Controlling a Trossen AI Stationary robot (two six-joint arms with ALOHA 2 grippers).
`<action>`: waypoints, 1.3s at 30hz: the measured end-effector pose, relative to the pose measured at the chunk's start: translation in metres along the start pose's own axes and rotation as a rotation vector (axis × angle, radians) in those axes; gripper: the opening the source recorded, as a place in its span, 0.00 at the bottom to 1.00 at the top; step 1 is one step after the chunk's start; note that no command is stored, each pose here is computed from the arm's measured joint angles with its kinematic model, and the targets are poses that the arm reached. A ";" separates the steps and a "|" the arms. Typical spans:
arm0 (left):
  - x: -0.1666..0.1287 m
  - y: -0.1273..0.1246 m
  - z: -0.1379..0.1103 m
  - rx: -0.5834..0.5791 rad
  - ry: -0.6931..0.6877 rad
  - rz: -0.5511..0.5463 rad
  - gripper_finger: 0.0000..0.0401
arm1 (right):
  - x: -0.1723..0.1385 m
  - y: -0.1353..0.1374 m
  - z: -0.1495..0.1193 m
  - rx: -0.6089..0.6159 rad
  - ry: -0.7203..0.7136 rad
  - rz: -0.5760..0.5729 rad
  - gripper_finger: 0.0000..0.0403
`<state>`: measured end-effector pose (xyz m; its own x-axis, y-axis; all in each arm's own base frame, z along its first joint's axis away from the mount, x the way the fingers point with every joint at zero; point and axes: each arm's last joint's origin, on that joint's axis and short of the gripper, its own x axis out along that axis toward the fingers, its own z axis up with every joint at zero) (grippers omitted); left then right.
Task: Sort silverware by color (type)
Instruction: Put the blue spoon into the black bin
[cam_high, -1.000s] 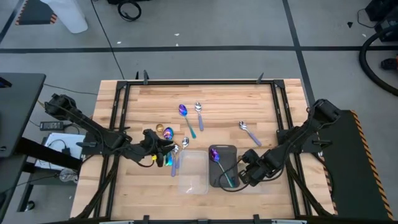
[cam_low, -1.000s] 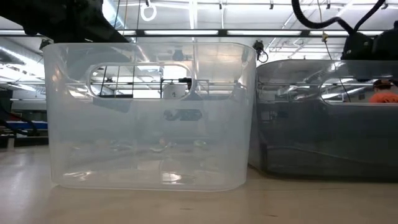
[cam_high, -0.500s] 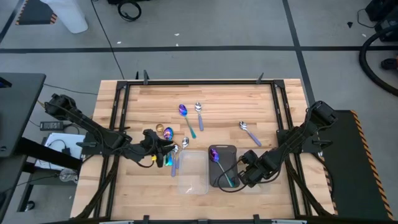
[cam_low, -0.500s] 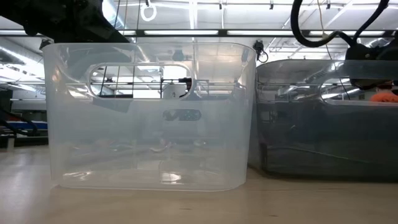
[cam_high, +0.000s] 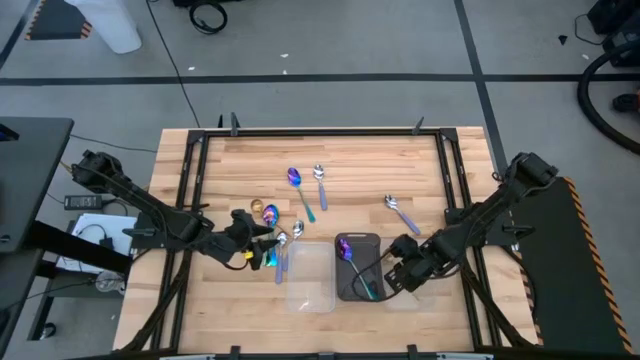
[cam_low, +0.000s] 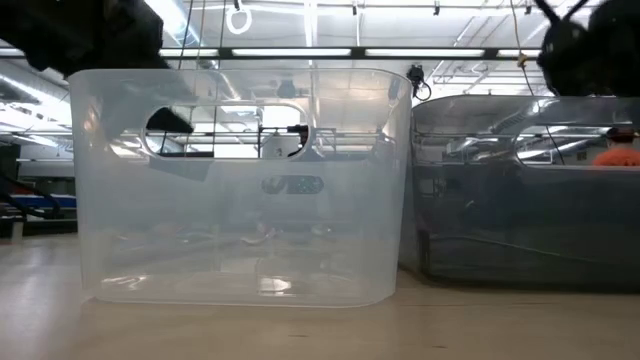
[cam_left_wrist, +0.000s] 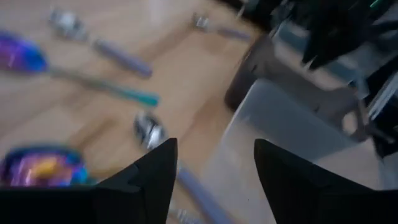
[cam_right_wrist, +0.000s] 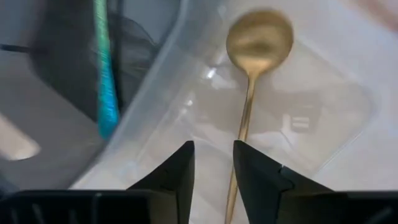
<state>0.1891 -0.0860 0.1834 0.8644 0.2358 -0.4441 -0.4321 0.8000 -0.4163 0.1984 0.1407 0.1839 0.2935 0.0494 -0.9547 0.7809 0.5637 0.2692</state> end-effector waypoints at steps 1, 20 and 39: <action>0.000 0.003 -0.002 -0.016 0.026 0.020 0.54 | -0.005 -0.001 0.001 -0.020 -0.010 0.016 0.31; -0.007 0.010 -0.003 -0.185 0.200 0.282 0.40 | -0.034 0.011 0.035 -0.540 -0.649 0.037 0.29; 0.056 0.007 -0.018 -0.171 0.307 0.523 0.40 | -0.022 0.026 0.064 -0.776 -0.751 -0.059 0.26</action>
<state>0.2294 -0.0775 0.1412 0.4253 0.3827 -0.8202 -0.8348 0.5158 -0.1922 0.2474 0.1018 0.2199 0.7359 -0.3643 -0.5708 0.3202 0.9300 -0.1807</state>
